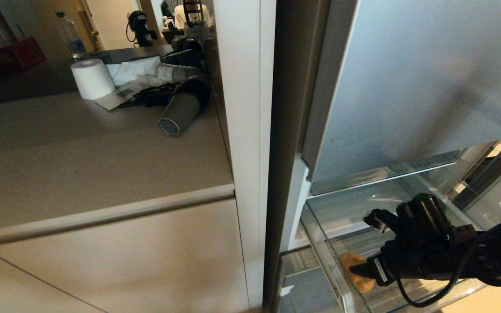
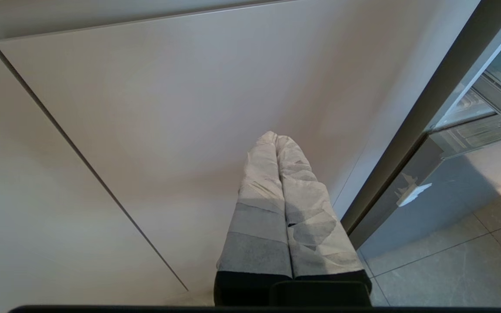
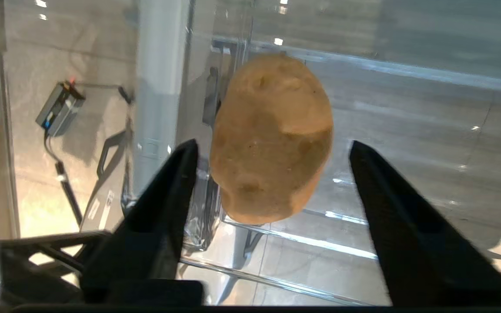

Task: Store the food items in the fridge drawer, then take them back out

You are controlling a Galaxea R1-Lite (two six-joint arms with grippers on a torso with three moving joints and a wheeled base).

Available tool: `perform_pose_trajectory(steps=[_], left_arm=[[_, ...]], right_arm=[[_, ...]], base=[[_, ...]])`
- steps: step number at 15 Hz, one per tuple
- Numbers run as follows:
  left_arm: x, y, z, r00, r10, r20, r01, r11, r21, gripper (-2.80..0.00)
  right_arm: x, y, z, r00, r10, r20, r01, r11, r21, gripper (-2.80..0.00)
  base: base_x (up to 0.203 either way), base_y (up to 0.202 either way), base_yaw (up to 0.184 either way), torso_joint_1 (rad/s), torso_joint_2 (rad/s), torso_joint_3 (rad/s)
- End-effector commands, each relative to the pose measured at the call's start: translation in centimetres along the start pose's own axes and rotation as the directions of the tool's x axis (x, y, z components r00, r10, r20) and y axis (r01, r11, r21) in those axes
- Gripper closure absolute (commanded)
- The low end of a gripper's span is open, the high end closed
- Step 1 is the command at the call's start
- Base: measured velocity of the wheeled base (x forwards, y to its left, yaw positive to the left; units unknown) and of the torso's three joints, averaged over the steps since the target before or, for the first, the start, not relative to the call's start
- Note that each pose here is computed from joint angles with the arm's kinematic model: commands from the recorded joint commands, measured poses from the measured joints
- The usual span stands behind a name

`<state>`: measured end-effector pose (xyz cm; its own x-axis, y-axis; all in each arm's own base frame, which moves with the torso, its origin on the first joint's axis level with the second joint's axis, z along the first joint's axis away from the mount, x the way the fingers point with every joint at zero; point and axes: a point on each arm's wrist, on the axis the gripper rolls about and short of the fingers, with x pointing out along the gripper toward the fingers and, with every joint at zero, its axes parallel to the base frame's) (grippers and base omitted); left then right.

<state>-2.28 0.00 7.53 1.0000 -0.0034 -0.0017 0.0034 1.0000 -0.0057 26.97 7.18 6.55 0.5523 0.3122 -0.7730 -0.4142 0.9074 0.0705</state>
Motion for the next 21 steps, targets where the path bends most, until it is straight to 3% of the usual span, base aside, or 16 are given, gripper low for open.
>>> perform_pose_trajectory(steps=[1, 8, 11, 21], left_arm=[[0.0, 0.0, 0.0, 1.0, 0.0, -0.001, 0.0, 1.0, 0.0, 0.0], [0.0, 0.0, 0.0, 1.0, 0.0, -0.001, 0.0, 1.0, 0.0, 0.0], [0.0, 0.0, 0.0, 1.0, 0.0, -0.001, 0.0, 1.0, 0.0, 0.0], [0.0, 0.0, 0.0, 1.0, 0.0, -0.001, 0.0, 1.0, 0.0, 0.0]], right_arm=[[0.9, -0.1, -0.3, 1.0, 0.004, -0.027, -0.004, 1.0, 0.004, -2.8], [1.9, -0.3, -0.9, 0.998, 0.005, -0.066, -0.004, 1.0, 0.015, -2.8], [2.7, -0.5, -1.3, 0.995, -0.033, -0.099, 0.035, 0.999, 0.015, -2.8], [3.8, -0.7, -1.0, 0.993, -0.054, -0.109, 0.055, 0.998, 0.012, -2.8]], base=[[0.0, 0.0, 0.0, 0.0, 0.0, 0.0], [0.0, 0.0, 0.0, 0.0, 0.0, 0.0], [0.0, 0.0, 0.0, 0.0, 0.0, 0.0], [0.0, 0.0, 0.0, 0.0, 0.0, 0.0]])
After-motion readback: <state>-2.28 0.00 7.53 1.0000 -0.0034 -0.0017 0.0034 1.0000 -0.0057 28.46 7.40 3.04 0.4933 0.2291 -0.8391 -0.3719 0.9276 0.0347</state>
